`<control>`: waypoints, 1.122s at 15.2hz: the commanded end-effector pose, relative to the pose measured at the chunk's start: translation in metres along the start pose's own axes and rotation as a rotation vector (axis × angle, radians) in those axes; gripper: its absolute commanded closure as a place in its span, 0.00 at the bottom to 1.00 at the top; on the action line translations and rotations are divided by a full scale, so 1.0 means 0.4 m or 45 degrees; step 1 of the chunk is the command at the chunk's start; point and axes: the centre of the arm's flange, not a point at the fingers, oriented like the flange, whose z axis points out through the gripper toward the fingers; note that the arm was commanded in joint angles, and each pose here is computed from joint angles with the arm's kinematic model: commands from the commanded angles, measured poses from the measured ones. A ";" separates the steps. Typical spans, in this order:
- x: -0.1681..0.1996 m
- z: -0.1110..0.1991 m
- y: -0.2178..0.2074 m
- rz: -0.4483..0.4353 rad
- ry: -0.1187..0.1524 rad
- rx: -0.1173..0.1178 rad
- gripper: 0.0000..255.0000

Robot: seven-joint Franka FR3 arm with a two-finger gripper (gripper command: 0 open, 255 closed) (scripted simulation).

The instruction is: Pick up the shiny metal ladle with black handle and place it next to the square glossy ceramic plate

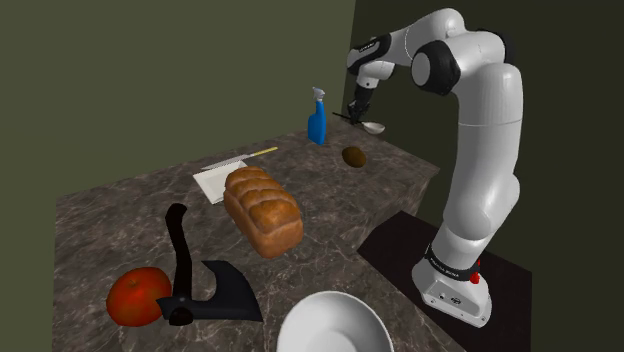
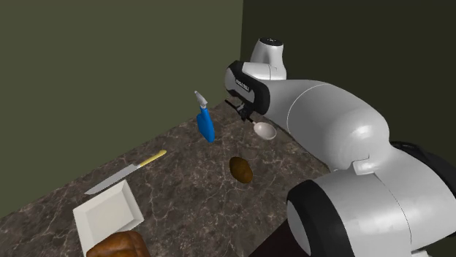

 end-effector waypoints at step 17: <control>-0.183 -0.039 -0.427 0.000 0.000 0.000 1.00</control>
